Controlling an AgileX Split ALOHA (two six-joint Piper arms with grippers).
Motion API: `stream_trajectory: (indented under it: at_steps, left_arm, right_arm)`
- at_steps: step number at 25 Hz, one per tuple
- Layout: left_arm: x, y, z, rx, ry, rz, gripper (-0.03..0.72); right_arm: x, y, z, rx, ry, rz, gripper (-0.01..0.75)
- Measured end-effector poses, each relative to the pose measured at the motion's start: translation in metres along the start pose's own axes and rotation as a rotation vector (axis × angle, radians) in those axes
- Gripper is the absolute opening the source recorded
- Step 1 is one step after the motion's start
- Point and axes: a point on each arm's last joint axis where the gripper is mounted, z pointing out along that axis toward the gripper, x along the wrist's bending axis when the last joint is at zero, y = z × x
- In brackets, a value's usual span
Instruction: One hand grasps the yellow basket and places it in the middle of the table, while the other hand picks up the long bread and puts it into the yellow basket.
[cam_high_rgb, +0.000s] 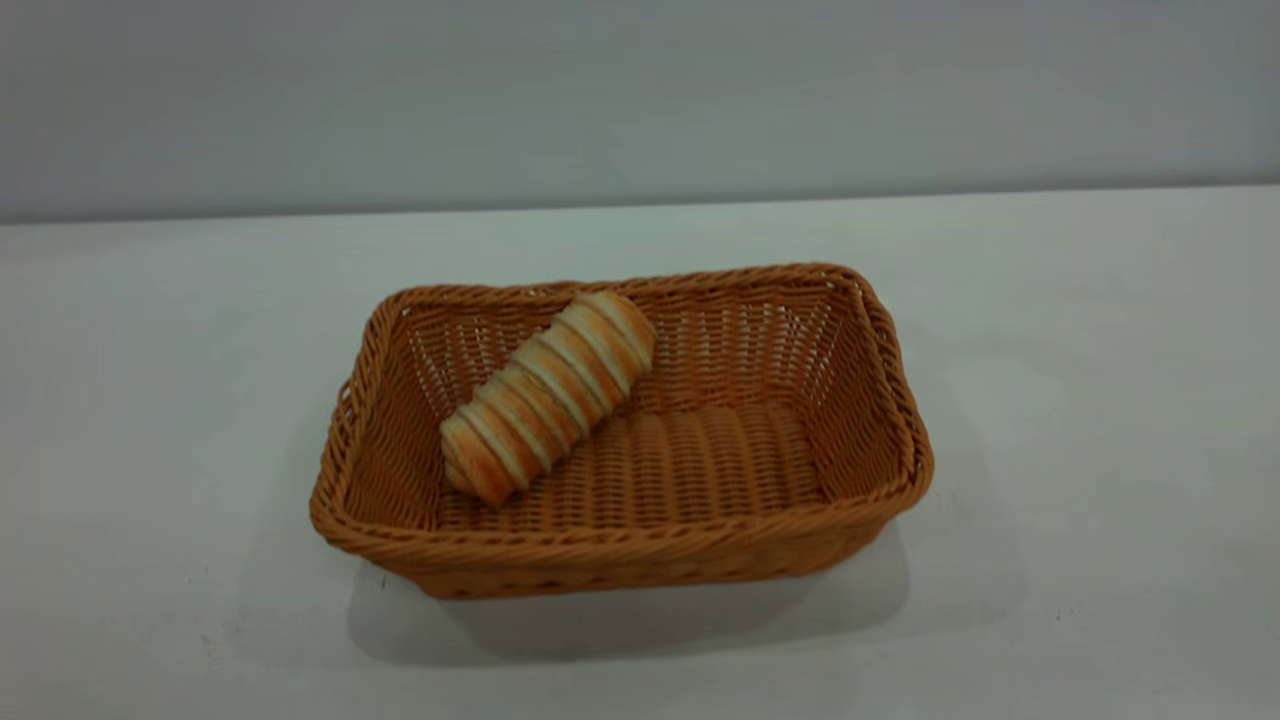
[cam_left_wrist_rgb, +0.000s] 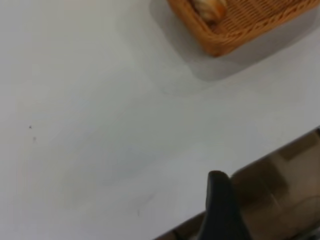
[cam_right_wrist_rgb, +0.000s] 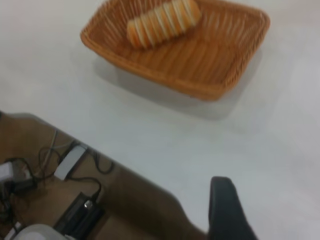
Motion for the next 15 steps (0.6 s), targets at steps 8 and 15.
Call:
stream_trajectory:
  at_steps: [8,15]
  left_arm:
    - [0.000,-0.006,-0.005,-0.066,0.029,-0.024,0.541]
    - [0.001,-0.006,-0.005,-0.070,0.033,-0.024,0.541]
  right_arm:
    - [-0.014,-0.029,0.024,0.077,-0.089,0.031,0.490]
    - [-0.030,-0.037,0.030,0.116,-0.237,-0.001,0.490]
